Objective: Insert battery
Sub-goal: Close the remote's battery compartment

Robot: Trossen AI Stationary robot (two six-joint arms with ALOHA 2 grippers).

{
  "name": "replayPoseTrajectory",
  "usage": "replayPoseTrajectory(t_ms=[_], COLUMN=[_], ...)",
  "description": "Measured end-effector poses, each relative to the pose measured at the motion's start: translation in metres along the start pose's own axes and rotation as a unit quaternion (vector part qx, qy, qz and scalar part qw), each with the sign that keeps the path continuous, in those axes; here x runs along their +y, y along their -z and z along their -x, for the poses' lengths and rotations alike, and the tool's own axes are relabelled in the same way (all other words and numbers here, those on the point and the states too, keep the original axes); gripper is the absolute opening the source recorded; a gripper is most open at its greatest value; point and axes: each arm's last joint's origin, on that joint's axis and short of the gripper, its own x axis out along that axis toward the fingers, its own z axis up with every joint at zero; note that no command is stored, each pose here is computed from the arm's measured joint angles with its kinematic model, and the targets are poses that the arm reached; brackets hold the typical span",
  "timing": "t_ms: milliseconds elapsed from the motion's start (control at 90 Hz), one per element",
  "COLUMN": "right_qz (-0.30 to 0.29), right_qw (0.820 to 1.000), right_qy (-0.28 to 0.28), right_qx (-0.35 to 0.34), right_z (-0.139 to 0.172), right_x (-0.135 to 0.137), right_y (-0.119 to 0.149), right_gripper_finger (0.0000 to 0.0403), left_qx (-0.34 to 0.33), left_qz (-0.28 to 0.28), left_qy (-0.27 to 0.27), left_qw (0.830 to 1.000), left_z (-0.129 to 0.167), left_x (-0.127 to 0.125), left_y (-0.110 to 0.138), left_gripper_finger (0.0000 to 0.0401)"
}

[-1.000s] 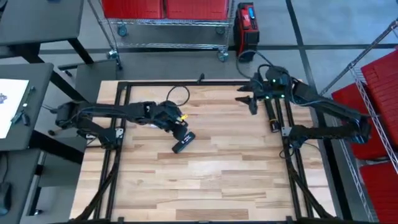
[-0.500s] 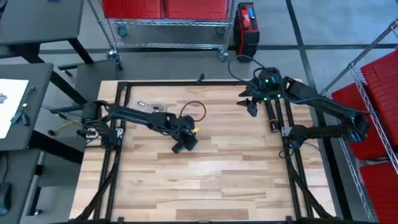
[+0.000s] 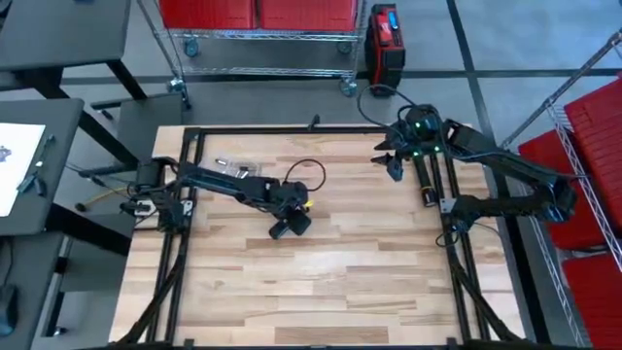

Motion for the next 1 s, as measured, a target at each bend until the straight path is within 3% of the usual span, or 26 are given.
replayPoseTrajectory(t_ms=[411, 700, 1000], right_qz=[-0.003, -0.004, -0.004], right_qw=[1.000, 1.000, 1.000], right_qy=[-0.002, -0.002, -0.002], right_qx=[0.010, 0.011, 0.011], right_z=[0.000, 0.000, 0.000], right_x=[0.000, 0.000, 0.000], right_y=[0.002, 0.002, 0.002], right_gripper_finger=[0.0189, 0.0189, 0.0189], left_qx=[0.008, 0.016, -0.027], left_qz=[-0.014, 0.033, 0.013], left_qy=[-0.025, -0.028, -0.019], left_qw=[1.000, 0.999, 0.999], left_z=[0.007, 0.000, -0.003], left_x=[-0.003, 0.003, -0.001], left_y=[-0.007, 0.002, 0.005], left_gripper_finger=[0.0140, 0.0140, 0.0140])
